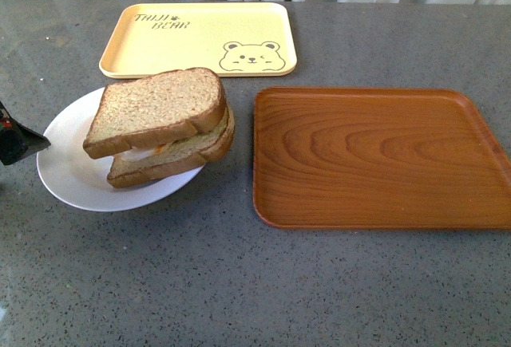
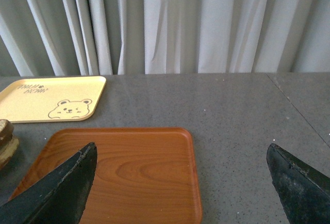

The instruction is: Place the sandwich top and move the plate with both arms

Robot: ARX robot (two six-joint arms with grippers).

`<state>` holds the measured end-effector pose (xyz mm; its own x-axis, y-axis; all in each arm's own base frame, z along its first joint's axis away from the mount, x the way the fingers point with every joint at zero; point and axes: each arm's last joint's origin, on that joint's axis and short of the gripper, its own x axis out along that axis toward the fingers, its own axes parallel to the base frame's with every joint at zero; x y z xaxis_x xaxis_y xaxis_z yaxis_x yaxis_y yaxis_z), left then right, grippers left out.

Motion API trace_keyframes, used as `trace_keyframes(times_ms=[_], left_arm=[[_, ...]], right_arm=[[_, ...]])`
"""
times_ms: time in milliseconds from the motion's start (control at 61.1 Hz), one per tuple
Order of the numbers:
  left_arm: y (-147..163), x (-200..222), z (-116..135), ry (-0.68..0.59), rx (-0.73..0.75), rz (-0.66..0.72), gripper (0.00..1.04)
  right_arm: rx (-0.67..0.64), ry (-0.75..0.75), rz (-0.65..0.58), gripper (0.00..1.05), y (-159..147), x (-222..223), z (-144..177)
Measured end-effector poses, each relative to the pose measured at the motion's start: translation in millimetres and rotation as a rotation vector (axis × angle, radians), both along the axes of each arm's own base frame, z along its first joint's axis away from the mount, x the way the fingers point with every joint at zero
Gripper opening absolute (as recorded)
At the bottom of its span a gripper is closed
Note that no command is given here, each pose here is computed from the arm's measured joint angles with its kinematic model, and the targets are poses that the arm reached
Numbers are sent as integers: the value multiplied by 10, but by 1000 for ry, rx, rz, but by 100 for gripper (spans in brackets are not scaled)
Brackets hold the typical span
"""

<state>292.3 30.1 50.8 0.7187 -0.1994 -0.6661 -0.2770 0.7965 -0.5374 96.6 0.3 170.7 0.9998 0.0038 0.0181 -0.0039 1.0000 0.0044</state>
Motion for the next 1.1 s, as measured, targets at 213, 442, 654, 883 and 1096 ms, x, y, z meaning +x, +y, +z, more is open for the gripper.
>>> trace_keyframes(times_ms=[213,442,654,883,1096], left_arm=[[-55,49,21,9,-41,-11,96],[-186,76,23,26,-41,-46,96],[-256,79,9,34,-37,-64,86],[-288,67,-36,60,-54,-66,50],[-305,61,-54,77,-105,-67,19]], right_arm=[[0,0,0,96,0,0,0],[0,0,0,96,0,0,0],[0,0,0,96,0,0,0],[0,0,0,96,0,0,0],[0,0,0,96,0,0,0]])
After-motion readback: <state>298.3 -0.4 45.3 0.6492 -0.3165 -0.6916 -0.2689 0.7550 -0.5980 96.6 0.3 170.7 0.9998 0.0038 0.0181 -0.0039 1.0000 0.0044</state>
